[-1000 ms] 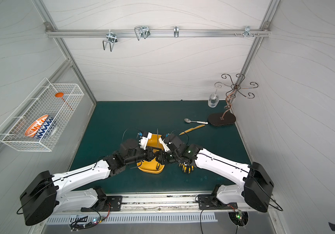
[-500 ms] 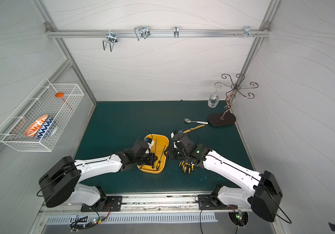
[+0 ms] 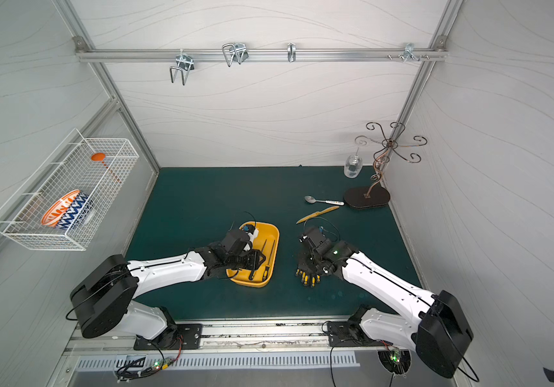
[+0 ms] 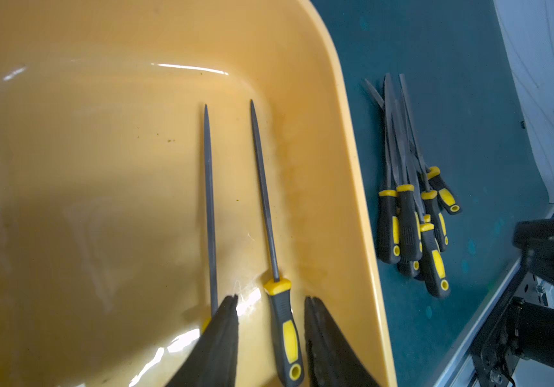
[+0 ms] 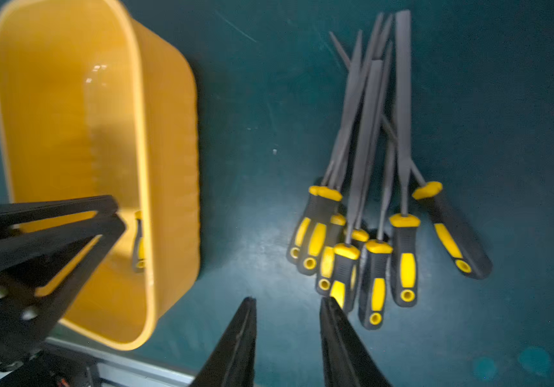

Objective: Put the file tool into the storage box
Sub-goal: Place the file tool in the storage box, then pick up the file tool from the center of the board, then place the file tool in the storage box, then pick up the file tool from the center of the board, then place the file tool in the storage box.

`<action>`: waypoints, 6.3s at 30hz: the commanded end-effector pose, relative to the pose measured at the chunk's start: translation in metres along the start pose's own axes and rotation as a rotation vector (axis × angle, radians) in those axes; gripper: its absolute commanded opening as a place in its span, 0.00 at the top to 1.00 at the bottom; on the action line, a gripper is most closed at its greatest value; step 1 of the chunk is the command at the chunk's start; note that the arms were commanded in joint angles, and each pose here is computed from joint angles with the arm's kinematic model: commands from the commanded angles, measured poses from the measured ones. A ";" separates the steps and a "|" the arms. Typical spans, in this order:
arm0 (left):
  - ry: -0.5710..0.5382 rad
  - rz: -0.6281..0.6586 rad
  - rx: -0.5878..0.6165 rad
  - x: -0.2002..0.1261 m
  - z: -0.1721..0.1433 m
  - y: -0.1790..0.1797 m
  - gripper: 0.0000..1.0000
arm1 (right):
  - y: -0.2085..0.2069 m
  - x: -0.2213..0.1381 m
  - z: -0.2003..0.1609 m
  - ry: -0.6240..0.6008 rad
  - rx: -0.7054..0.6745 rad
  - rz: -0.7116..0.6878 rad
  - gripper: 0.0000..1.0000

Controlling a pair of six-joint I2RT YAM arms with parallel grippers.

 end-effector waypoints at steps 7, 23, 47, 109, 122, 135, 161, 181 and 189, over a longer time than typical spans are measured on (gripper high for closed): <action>-0.075 -0.028 0.020 -0.014 0.006 -0.008 0.61 | -0.013 0.027 -0.015 0.148 0.015 -0.108 0.66; -0.081 -0.016 0.018 -0.016 0.004 -0.006 0.61 | -0.013 0.051 -0.022 0.201 -0.007 -0.142 0.68; -0.077 -0.005 0.018 -0.017 0.004 -0.005 0.61 | -0.010 0.082 -0.038 0.298 -0.047 -0.181 0.78; -0.148 -0.007 0.079 -0.022 0.014 -0.010 1.00 | 0.096 -0.021 0.008 -0.030 -0.294 0.421 0.59; -0.070 0.099 0.079 0.011 0.019 -0.009 0.57 | 0.043 -0.001 0.000 -0.022 -0.176 0.144 0.59; -0.147 0.061 0.073 -0.022 0.019 -0.012 0.49 | -0.003 0.035 -0.019 0.112 -0.087 -0.122 0.62; -0.205 -0.160 0.108 -0.059 0.030 -0.040 0.37 | 0.017 0.032 -0.015 0.113 -0.131 0.074 0.93; -0.190 -0.332 0.123 -0.069 0.034 -0.058 0.41 | 0.118 -0.028 0.006 0.037 -0.352 0.574 0.92; -0.187 -0.327 0.126 -0.067 0.031 -0.055 0.93 | 0.115 -0.037 0.009 -0.001 -0.352 0.555 0.91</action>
Point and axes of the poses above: each gripper's point midway between its finger pads, its own x axis out along the fingers, its own y axis along the line the jaws close on, z = x × y, the point moved 10 cm from there along -x, back along the fingers, and after that the axes turned 4 degrees about -x, right-handed, at the moved point
